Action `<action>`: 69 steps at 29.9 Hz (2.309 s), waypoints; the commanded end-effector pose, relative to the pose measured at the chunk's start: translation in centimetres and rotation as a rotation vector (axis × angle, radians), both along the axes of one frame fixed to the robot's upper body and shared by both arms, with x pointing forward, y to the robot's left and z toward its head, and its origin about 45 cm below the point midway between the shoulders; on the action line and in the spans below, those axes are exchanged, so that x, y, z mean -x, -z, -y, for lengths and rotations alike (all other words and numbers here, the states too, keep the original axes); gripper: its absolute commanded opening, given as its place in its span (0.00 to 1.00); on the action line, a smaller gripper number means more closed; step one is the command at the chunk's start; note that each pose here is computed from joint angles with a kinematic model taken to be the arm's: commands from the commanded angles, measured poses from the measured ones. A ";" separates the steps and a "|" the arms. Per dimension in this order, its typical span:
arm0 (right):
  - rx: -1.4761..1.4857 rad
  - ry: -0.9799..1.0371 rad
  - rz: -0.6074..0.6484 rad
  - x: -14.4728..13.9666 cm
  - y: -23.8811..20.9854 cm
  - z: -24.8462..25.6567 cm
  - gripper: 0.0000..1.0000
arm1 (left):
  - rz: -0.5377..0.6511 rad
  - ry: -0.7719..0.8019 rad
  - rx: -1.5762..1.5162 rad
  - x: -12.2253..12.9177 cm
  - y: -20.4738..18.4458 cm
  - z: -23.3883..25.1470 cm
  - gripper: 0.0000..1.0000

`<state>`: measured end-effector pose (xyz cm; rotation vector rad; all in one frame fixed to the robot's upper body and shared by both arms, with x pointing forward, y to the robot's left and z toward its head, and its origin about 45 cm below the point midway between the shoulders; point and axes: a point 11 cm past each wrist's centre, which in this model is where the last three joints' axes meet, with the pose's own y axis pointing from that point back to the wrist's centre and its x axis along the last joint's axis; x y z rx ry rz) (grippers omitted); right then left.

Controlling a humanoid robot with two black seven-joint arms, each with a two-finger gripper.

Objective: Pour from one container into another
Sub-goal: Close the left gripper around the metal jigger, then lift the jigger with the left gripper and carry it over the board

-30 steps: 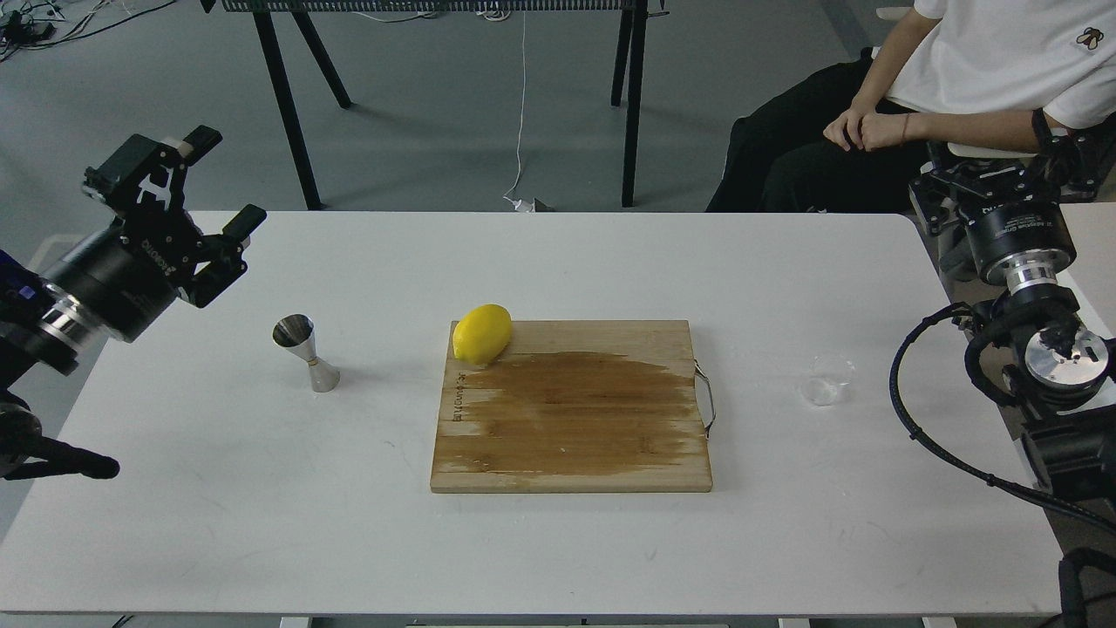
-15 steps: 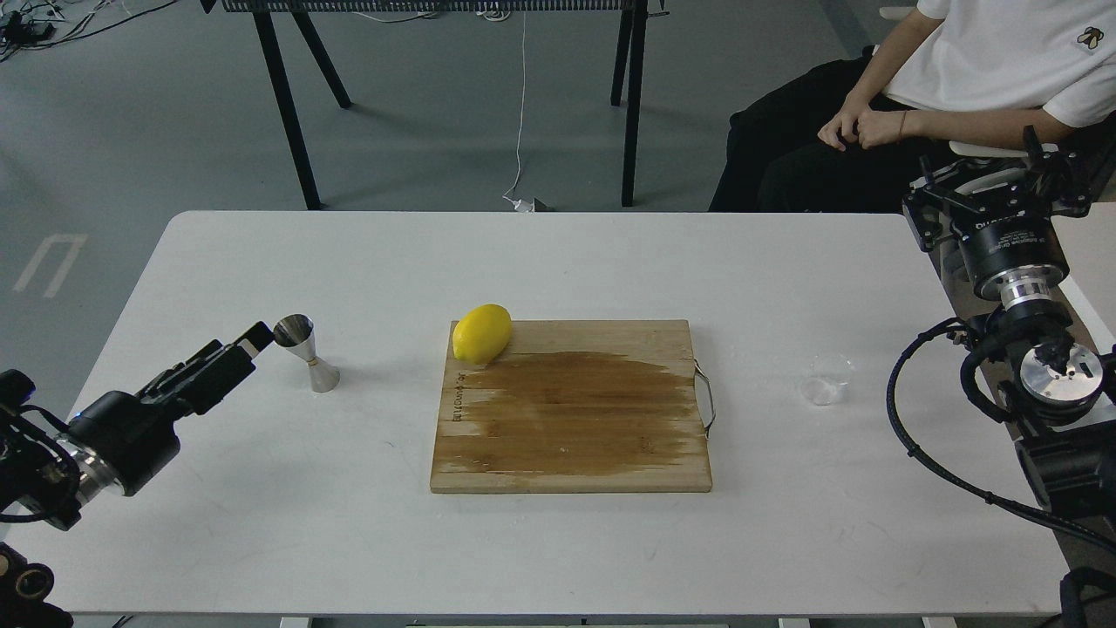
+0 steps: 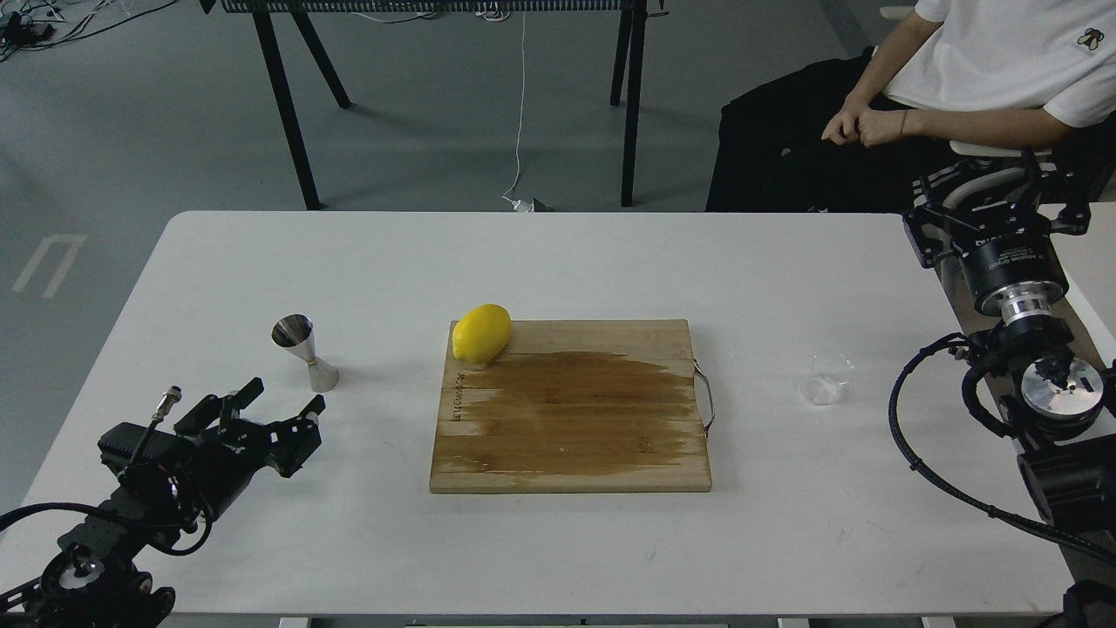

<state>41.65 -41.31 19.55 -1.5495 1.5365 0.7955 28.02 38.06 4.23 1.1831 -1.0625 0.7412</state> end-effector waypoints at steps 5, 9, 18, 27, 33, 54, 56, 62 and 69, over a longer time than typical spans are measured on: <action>0.001 -0.001 -0.003 0.0 0.1 0.0 1.00 | 0.008 -0.029 -0.008 -2.5 0.4 0.8 0.88; 0.002 0.003 -0.004 0.1 0.1 0.1 1.00 | 0.022 -0.031 0.003 -3.6 0.2 1.7 0.87; 0.008 0.005 -0.012 0.2 0.3 0.4 1.00 | 0.027 -0.044 -0.013 -4.5 -0.1 1.3 0.61; 0.014 0.012 -0.015 0.4 0.4 0.8 1.00 | 0.010 -0.056 -0.009 -4.5 0.5 1.4 0.25; 0.015 0.013 -0.017 0.4 0.4 0.8 1.00 | 0.017 -0.055 -0.006 -4.8 0.3 1.6 0.21; 0.048 0.057 -0.038 2.0 0.6 3.6 1.00 | 0.371 0.341 0.189 -11.8 -15.4 14.7 0.20; 0.051 0.060 -0.043 2.2 0.8 3.9 1.00 | 0.358 0.366 0.192 -11.6 -15.3 15.8 0.20; 0.060 0.066 -0.043 2.3 0.6 4.3 1.00 | 0.292 0.508 0.293 -9.3 -13.4 24.2 0.20; 0.060 0.068 -0.043 2.3 0.6 4.4 1.00 | 0.142 0.498 0.283 -7.1 -8.4 28.4 0.20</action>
